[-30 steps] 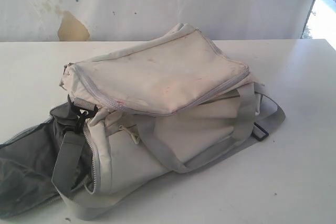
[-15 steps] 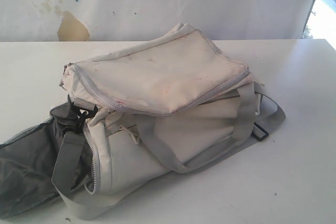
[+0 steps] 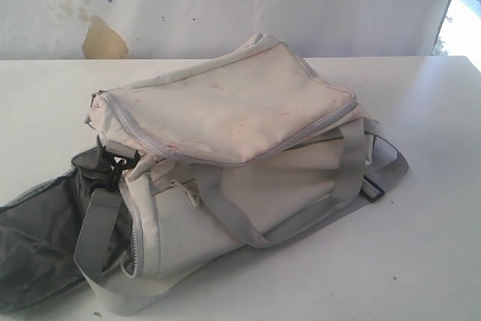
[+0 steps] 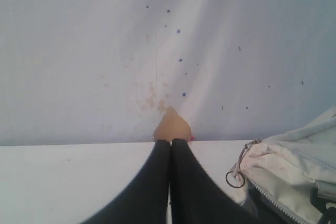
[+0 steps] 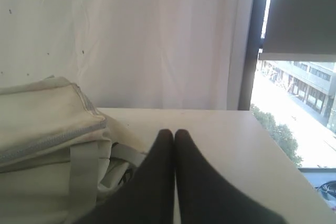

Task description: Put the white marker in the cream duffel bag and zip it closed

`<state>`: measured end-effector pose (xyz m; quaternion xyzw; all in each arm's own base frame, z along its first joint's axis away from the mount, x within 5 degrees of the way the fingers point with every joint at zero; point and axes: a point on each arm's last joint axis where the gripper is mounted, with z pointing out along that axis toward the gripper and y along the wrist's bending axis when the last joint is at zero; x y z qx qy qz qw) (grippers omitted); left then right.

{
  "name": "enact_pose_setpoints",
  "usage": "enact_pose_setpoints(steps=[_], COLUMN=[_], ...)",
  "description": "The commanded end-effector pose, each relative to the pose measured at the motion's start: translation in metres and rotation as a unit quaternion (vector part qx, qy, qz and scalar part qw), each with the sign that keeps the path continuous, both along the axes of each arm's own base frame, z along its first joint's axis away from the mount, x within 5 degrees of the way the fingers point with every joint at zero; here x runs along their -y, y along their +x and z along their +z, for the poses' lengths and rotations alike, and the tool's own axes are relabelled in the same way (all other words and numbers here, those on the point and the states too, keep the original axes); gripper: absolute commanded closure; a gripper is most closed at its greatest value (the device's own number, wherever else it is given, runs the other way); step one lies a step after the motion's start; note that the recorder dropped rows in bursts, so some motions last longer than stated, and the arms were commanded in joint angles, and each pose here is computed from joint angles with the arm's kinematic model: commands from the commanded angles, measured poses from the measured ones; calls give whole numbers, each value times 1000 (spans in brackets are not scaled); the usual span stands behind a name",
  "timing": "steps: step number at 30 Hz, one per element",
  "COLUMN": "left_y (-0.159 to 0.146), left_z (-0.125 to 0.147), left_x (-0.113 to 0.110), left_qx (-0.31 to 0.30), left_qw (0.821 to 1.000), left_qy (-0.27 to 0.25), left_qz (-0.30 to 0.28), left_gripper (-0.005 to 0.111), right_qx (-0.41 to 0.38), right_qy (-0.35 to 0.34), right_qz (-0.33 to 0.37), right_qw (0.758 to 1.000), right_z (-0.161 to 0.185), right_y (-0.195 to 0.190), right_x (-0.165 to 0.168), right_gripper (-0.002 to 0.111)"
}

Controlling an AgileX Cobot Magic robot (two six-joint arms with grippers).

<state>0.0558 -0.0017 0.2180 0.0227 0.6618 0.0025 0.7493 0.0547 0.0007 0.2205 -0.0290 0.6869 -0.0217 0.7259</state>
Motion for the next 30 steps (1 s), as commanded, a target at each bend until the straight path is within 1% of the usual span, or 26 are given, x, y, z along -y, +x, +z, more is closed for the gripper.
enact_pose_setpoints(steps=[1, 2, 3, 5, 7, 12, 30], left_y=[0, 0, 1, 1, 1, 0, 0], left_z=[-6, -6, -7, -9, -14, -21, -21], left_x=[0, 0, 0, 0, 0, 0, 0], left_qx=[-23, -26, -33, -40, -69, -106, -107], left_qw=[1000, 1000, 999, 999, 998, 994, 994], left_qy=[-3, -4, -4, -5, -9, -13, -13], left_qz=[-1, -2, -2, -2, -3, -3, -3], left_gripper=[107, 107, 107, 107, 107, 107, 107], right_qx=[1, 1, -24, -34, -46, -84, -92], right_qy=[1, 1, 4, 4, 5, 15, 19], right_qz=[-1, -1, -1, -1, -1, -1, -1], right_qw=[1000, 1000, 1000, 999, 999, 996, 996], right_z=[-10, -10, -15, -16, -19, -25, -27], right_y=[2, 2, 2, 2, 2, 1, 1], right_x=[0, 0, 0, 0, 0, 0, 0], right_gripper=[108, 108, 108, 108, 108, 108, 108])
